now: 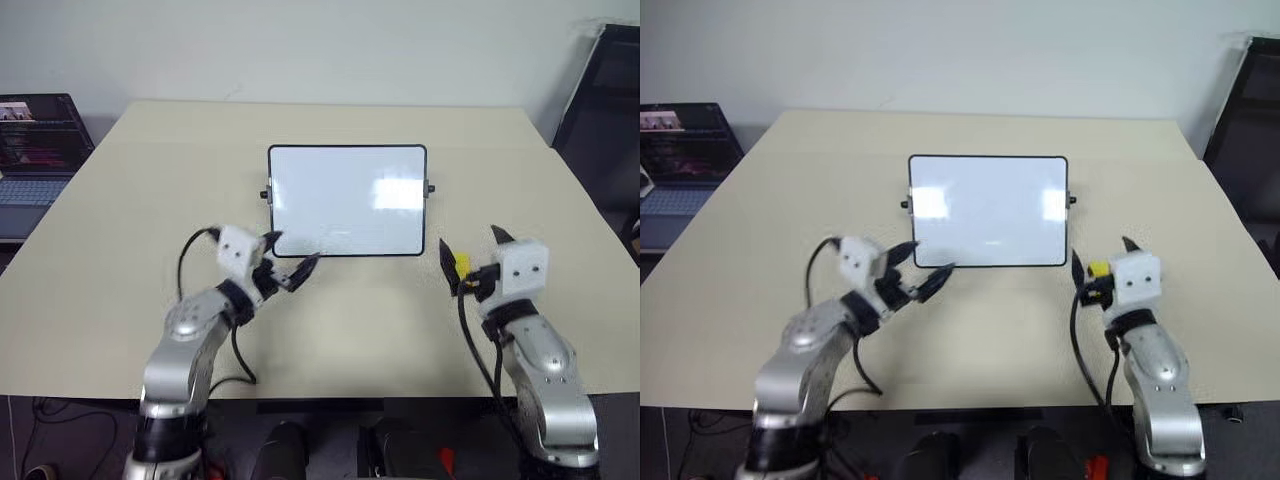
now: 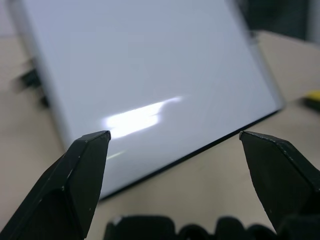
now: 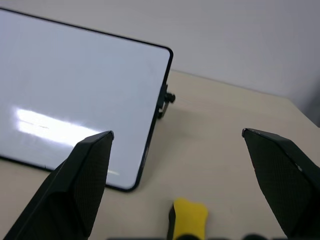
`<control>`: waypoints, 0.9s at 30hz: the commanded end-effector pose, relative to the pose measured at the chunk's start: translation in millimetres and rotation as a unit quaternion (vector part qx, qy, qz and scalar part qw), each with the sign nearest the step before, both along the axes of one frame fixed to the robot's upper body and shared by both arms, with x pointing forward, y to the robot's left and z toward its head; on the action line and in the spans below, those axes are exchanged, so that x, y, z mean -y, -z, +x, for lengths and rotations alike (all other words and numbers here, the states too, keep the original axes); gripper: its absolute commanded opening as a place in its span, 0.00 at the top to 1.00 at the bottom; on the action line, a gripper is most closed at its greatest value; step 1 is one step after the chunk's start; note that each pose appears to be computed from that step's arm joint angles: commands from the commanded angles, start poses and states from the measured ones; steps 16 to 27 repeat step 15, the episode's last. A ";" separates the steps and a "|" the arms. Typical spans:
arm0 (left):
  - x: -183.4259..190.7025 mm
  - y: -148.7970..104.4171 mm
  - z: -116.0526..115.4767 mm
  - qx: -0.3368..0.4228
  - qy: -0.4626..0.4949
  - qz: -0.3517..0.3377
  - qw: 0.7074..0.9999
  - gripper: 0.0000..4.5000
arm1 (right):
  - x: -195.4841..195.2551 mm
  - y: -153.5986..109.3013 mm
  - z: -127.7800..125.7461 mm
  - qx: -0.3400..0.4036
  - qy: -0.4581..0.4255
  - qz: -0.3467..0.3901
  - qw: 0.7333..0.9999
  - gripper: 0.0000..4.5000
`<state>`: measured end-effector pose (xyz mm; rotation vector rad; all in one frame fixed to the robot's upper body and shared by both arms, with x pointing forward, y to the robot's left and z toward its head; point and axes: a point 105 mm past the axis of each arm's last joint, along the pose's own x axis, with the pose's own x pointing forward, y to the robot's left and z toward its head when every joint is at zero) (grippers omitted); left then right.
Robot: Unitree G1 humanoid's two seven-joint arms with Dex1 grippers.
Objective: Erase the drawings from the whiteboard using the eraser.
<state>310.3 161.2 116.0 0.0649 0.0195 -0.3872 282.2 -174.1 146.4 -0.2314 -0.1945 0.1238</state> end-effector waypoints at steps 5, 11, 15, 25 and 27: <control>-18.9 -8.6 -11.6 0.065 -0.112 0.025 0.991 0.00 | 8.2 13.3 -18.1 0.018 -0.011 0.077 0.997 0.00; -35.3 4.3 -20.8 0.054 -0.173 0.040 0.983 0.00 | 6.6 25.5 -37.0 -0.010 -0.016 0.064 0.998 0.00; -35.6 6.8 -18.9 0.051 -0.181 0.041 0.981 0.00 | 8.3 26.6 -33.4 -0.022 -0.022 0.042 0.999 0.00; -35.6 6.8 -18.9 0.051 -0.181 0.041 0.981 0.00 | 8.3 26.6 -33.4 -0.022 -0.022 0.042 0.999 0.00; -35.6 6.8 -18.9 0.051 -0.181 0.041 0.981 0.00 | 8.3 26.6 -33.4 -0.022 -0.022 0.042 0.999 0.00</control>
